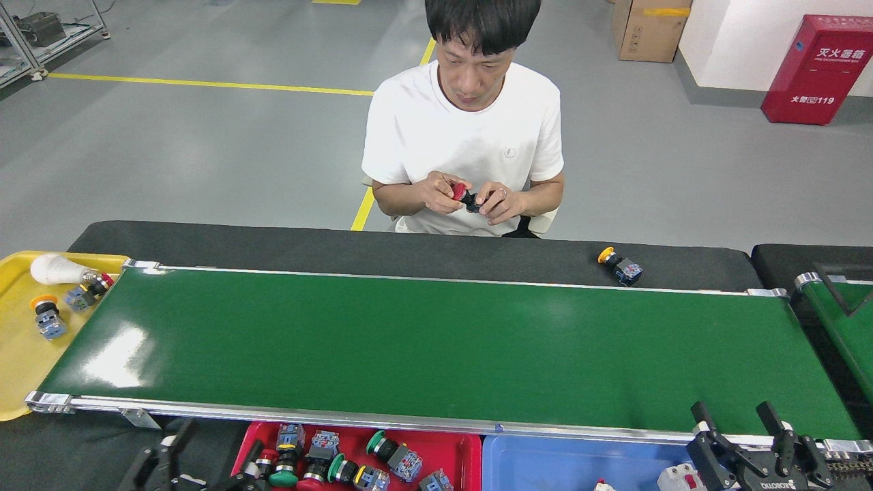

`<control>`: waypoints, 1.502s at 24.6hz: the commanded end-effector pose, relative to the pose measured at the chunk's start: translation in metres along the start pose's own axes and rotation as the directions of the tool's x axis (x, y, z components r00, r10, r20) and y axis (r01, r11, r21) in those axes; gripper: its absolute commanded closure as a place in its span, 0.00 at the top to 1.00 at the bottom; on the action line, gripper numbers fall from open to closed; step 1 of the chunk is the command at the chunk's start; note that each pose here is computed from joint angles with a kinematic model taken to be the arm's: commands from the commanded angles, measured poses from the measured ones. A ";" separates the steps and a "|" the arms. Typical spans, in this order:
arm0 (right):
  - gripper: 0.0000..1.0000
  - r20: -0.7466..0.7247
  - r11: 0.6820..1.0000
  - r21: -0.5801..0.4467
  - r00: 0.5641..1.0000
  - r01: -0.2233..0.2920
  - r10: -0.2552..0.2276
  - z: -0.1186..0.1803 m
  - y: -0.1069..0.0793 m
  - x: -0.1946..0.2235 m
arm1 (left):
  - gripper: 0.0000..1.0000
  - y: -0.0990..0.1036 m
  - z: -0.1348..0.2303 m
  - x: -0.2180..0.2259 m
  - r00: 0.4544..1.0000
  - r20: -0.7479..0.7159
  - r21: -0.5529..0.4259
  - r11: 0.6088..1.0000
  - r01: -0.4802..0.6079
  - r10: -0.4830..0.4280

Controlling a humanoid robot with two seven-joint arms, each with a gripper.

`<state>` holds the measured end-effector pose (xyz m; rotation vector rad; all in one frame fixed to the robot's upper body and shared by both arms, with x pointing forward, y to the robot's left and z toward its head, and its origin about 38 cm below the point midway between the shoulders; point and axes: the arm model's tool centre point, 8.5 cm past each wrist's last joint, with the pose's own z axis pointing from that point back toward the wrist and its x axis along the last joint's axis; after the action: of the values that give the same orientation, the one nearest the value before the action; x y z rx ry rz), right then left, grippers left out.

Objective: Pick switch part from conveyor to tray

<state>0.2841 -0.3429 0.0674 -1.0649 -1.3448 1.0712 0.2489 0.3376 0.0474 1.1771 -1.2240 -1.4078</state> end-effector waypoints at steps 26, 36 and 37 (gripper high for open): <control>1.00 0.008 0.999 -0.005 0.999 -0.035 0.035 0.003 -0.029 -0.015 | 1.00 -0.002 -0.017 0.019 0.983 -0.143 0.033 0.994 -0.107 0.111; 1.00 -0.028 1.000 0.018 1.000 0.014 -0.014 0.013 -0.014 -0.010 | 1.00 0.006 -0.022 0.046 0.993 -0.067 0.047 0.994 -0.095 0.098; 1.00 -0.028 1.000 0.019 1.000 0.013 -0.012 0.013 -0.014 -0.010 | 1.00 0.008 -0.022 0.047 0.993 -0.068 0.052 0.994 -0.096 0.099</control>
<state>0.2688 -0.3539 0.0718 -1.0326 -1.3056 1.0609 0.2638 0.2895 0.0429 1.1588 -1.2317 -1.2618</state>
